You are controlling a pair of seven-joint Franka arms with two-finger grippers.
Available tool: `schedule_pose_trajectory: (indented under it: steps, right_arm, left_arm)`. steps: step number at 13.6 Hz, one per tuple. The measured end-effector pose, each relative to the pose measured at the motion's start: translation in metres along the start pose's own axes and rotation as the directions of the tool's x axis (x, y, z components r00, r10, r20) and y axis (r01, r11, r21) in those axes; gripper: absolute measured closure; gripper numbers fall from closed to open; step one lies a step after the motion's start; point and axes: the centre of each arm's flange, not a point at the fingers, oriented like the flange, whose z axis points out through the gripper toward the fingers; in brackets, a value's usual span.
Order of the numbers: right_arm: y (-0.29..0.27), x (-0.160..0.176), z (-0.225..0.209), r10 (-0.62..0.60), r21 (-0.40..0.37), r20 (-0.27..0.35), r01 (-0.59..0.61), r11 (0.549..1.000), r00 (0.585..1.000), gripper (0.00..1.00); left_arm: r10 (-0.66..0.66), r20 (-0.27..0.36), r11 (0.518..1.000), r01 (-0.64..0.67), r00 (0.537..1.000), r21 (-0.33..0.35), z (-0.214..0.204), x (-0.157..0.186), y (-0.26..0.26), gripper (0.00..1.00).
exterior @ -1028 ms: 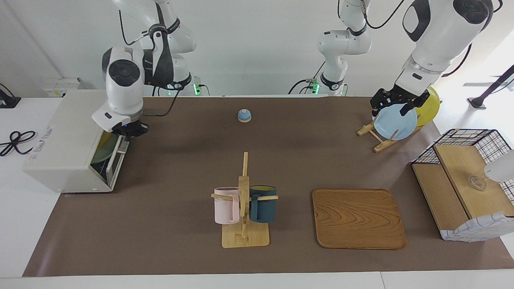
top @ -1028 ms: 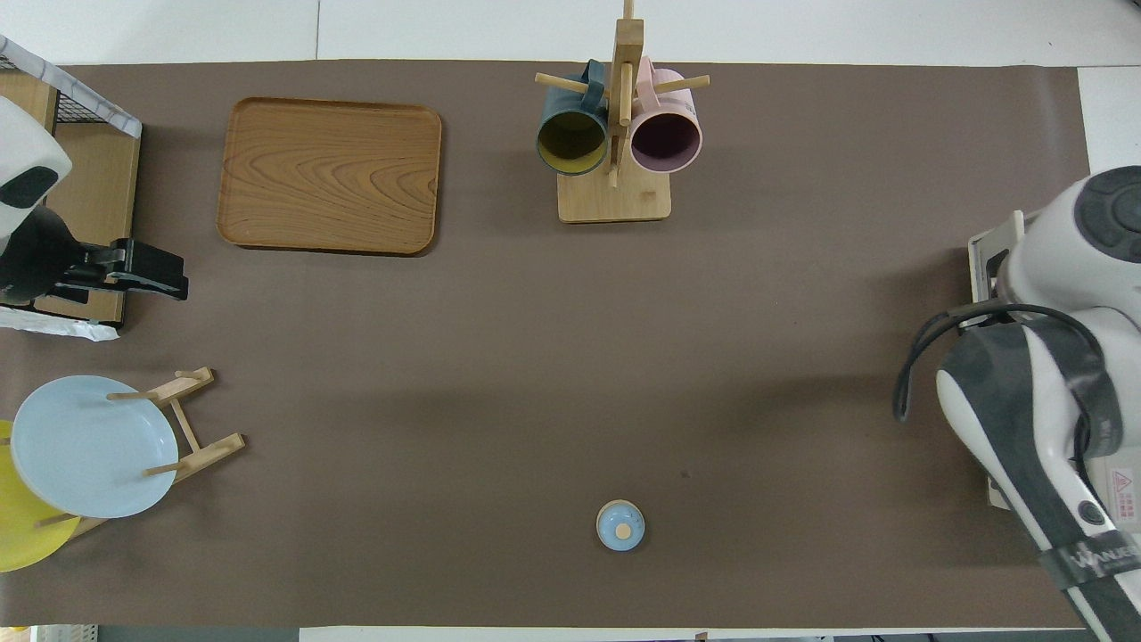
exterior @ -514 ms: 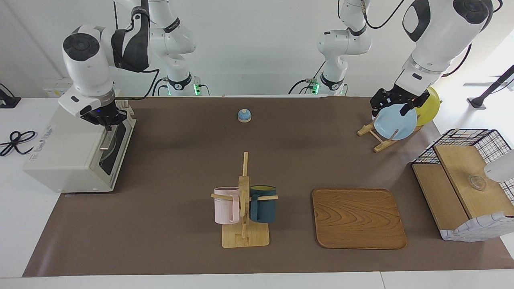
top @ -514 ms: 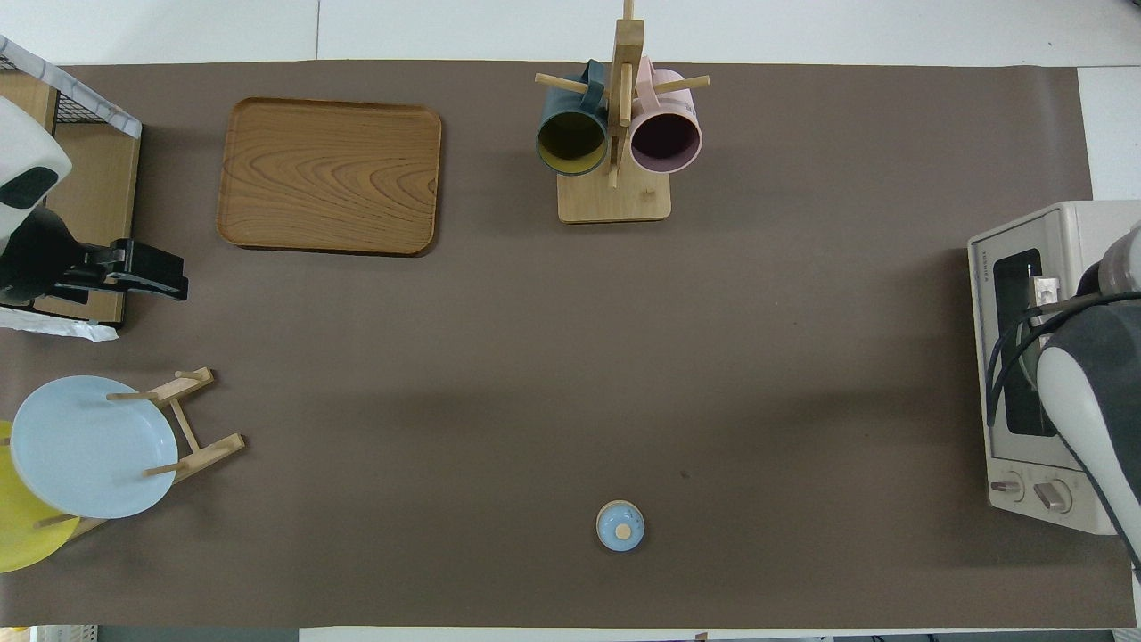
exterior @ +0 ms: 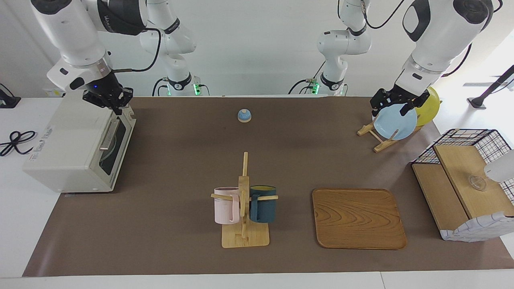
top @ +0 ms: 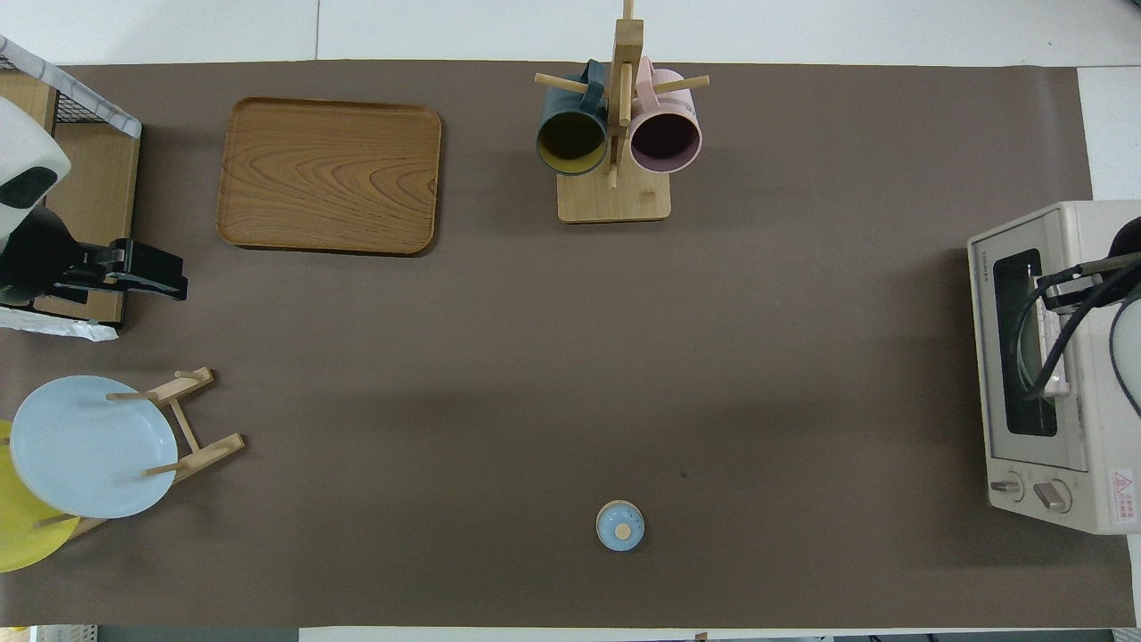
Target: Put corn in oven
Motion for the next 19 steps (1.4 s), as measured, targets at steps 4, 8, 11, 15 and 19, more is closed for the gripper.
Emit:
schedule_pose_trajectory:
  steps: [4, 8, 11, 15, 19]
  right_arm:
    - [-0.001, -0.002, -0.003, 0.001, 0.006, 0.019, -0.001, 1.0, 1.0, 0.72]
    - [-0.006, -0.001, -0.005, -0.009, 0.007, 0.014, 0.009, 1.0, 1.0, 0.29]
    - [-0.008, 0.0, -0.004, -0.012, 0.008, 0.015, 0.012, 1.0, 1.0, 0.0]
    - [-0.034, 0.004, -0.018, -0.055, -0.002, -0.013, 0.055, 0.998, 0.998, 0.0]
    - [-0.03, 0.005, -0.018, -0.048, -0.001, -0.015, 0.048, 0.999, 0.999, 0.0]
  left_arm:
    - [0.0, 0.0, 1.0, 0.0, 1.0, 0.0, 0.0, 0.0, 0.0, 0.0]
    - [0.0, 0.0, 1.0, 0.0, 1.0, 0.0, 0.0, 0.0, 0.0, 0.0]
    - [0.0, 0.0, 1.0, 0.0, 1.0, 0.0, 0.0, 0.0, 0.0, 0.0]
    - [0.0, 0.0, 1.0, 0.0, 1.0, 0.0, 0.0, 0.0, 0.0, 0.0]
    - [0.0, 0.0, 1.0, 0.0, 1.0, 0.0, 0.0, 0.0, 0.0, 0.0]
